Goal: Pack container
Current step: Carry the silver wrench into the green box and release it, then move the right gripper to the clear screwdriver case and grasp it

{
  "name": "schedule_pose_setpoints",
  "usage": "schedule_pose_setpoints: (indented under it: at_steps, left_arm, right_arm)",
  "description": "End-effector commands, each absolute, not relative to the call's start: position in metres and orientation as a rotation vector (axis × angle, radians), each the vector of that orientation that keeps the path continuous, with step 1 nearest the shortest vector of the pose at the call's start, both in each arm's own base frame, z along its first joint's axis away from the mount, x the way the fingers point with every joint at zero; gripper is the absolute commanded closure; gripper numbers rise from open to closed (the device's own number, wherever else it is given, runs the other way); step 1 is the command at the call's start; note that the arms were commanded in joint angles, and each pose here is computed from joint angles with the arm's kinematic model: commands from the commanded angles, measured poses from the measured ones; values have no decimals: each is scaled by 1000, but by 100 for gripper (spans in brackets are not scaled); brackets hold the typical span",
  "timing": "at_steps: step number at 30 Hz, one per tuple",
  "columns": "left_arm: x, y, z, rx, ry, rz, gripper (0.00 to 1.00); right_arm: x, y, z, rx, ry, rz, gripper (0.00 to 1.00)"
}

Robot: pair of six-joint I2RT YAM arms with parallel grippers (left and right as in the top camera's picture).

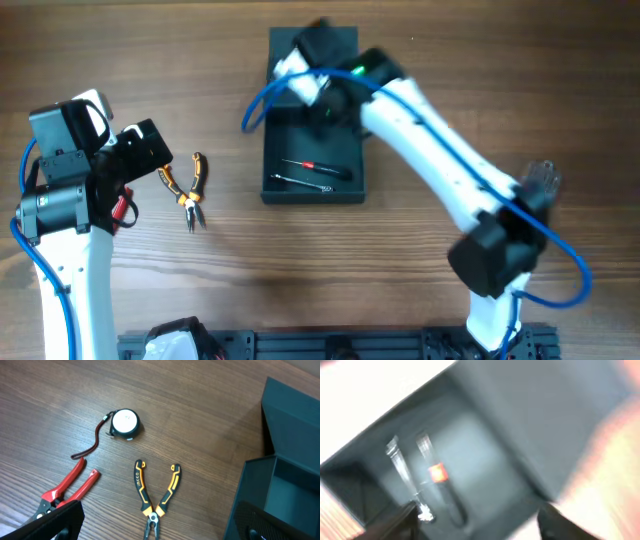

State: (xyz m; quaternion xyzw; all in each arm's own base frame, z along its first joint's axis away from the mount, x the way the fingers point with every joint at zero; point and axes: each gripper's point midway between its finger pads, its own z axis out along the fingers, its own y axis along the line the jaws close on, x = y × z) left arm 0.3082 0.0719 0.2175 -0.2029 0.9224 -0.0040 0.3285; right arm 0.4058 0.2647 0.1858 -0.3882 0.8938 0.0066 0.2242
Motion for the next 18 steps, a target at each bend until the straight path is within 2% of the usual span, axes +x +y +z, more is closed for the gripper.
schedule_pose_setpoints:
  at_steps: [1,4,6,9,13,18]
  left_arm:
    - [310,72,230,-498,2384,5,0]
    - [309,72,230,-498,2385,5,0]
    - [309,72,230,-498,2385,5,0]
    - [310,72,230,-497,2384,5,0]
    - [310,72,230,-497,2384,5,0]
    - [310,72,230,-498,2384,5,0]
  right_arm:
    - [431,148,309,-71,2423,-81,12]
    - [410,71,339,411,2401,35,11]
    - [393,21,352,553,2381,48,2]
    - [366,-37,355,734,2370,-32,0]
    - [330,-91,329,965,2447,-143,0]
    - [298,-133,265,1243,2564,-182,0]
